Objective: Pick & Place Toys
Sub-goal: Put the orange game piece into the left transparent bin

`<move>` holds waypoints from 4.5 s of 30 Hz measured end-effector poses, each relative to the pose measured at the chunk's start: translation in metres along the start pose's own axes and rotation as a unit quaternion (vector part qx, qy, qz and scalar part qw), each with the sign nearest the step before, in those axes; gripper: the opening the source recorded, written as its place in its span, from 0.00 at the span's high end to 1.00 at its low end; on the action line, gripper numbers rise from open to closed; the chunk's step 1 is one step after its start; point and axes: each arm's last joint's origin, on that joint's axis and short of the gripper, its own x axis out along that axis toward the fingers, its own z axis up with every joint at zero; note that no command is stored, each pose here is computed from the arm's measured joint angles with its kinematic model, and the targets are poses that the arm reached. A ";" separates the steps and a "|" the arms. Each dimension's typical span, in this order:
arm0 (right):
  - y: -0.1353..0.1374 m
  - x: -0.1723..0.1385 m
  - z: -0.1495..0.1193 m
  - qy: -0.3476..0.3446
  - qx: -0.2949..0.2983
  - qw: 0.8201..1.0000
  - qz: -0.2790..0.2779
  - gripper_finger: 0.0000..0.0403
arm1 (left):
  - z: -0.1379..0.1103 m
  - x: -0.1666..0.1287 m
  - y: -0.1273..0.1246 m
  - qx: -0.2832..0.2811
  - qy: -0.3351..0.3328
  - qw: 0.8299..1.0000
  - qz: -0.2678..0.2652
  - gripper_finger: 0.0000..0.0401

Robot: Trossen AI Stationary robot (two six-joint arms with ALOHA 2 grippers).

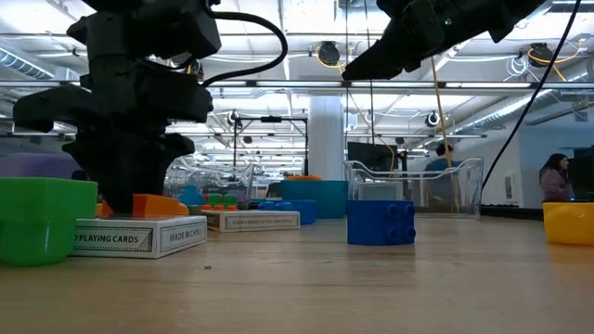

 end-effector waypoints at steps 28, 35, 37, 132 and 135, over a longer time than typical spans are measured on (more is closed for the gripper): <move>-0.001 0.000 0.003 -0.014 0.008 1.000 -0.004 0.50 | 0.063 -0.120 0.008 0.091 -0.039 0.979 0.178 0.60; -0.014 0.000 0.005 -0.052 0.074 0.996 -0.020 0.50 | 0.064 -0.135 0.022 0.090 -0.016 0.952 0.291 0.62; -0.015 0.000 -0.001 -0.079 0.084 0.993 0.005 0.50 | 0.065 -0.136 0.027 0.088 -0.011 0.945 0.315 0.62; -0.050 0.018 -0.042 -0.230 0.231 0.946 -0.009 0.50 | 0.144 -0.123 0.074 0.202 -0.203 0.841 0.460 0.67; -0.050 0.018 -0.042 -0.228 0.230 0.946 -0.010 0.50 | 0.144 -0.123 0.074 0.199 -0.199 0.840 0.464 0.67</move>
